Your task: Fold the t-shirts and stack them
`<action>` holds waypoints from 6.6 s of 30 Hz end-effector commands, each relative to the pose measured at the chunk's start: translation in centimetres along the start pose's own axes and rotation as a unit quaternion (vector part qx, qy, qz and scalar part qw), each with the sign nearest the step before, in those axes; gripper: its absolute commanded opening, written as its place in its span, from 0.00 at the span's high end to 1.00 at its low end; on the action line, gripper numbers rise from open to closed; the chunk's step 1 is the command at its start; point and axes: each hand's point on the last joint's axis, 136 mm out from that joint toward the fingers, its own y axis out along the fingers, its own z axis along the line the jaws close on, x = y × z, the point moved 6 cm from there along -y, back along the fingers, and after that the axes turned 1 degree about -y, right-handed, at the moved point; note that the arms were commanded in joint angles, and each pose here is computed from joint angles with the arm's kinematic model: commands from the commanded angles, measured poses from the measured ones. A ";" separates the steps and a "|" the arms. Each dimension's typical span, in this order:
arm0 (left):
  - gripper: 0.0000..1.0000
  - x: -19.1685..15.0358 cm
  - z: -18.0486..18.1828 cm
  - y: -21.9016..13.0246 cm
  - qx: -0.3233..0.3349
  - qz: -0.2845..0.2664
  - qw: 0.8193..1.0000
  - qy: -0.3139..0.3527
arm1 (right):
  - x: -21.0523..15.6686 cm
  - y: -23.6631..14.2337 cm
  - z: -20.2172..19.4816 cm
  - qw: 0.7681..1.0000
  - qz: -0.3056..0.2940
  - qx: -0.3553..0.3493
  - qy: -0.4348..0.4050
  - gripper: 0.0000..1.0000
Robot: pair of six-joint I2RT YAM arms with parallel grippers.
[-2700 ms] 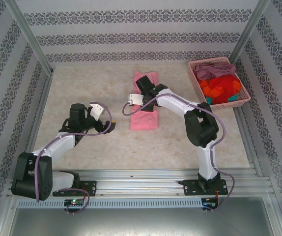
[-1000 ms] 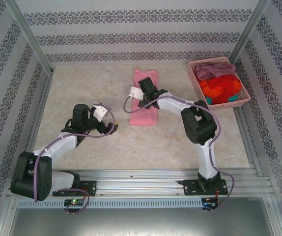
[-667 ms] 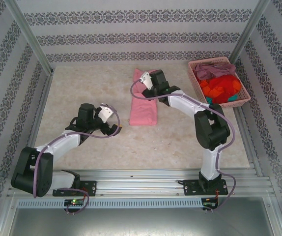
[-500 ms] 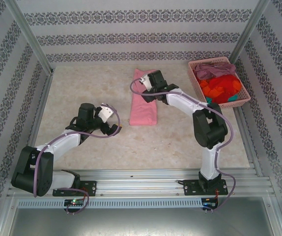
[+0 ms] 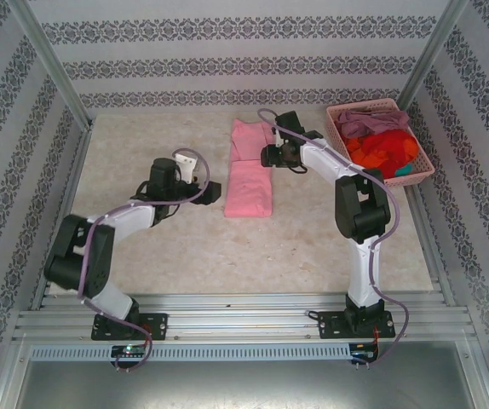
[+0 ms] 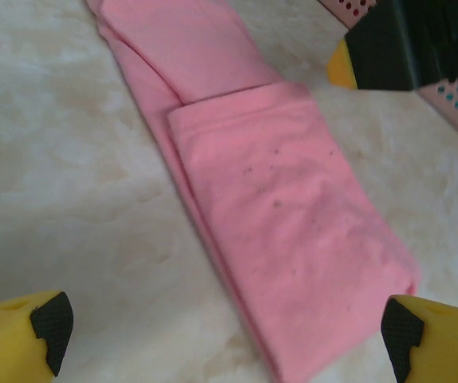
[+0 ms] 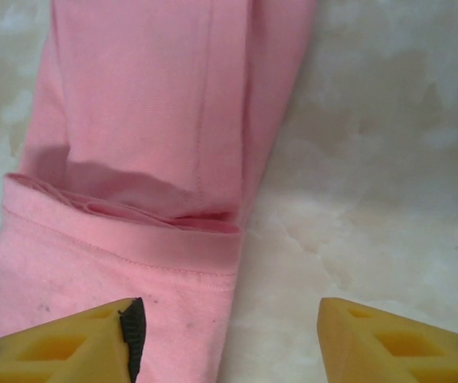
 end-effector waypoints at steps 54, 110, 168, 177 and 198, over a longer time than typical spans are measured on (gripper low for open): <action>0.19 -2.0 5.2 -8.2 0.077 -0.051 0.989 -0.112 | -14.6 -2.0 11.5 0.738 0.031 0.111 -0.665 0.31; 0.34 -0.8 3.6 4.1 0.027 0.055 0.941 -0.334 | -20.4 -9.7 10.8 0.727 0.103 0.174 -0.656 1.00; 1.00 -6.8 8.8 11.7 0.111 0.169 0.884 -0.422 | -3.8 -6.3 9.9 0.745 -0.002 0.087 -0.661 1.00; 1.00 -7.2 9.5 12.0 0.109 0.181 0.884 -0.416 | 0.0 -3.5 10.1 0.735 -0.021 0.049 -0.676 1.00; 1.00 -8.6 10.5 11.8 0.114 0.192 0.876 -0.428 | 5.2 1.6 10.8 0.728 -0.072 -0.017 -0.682 1.00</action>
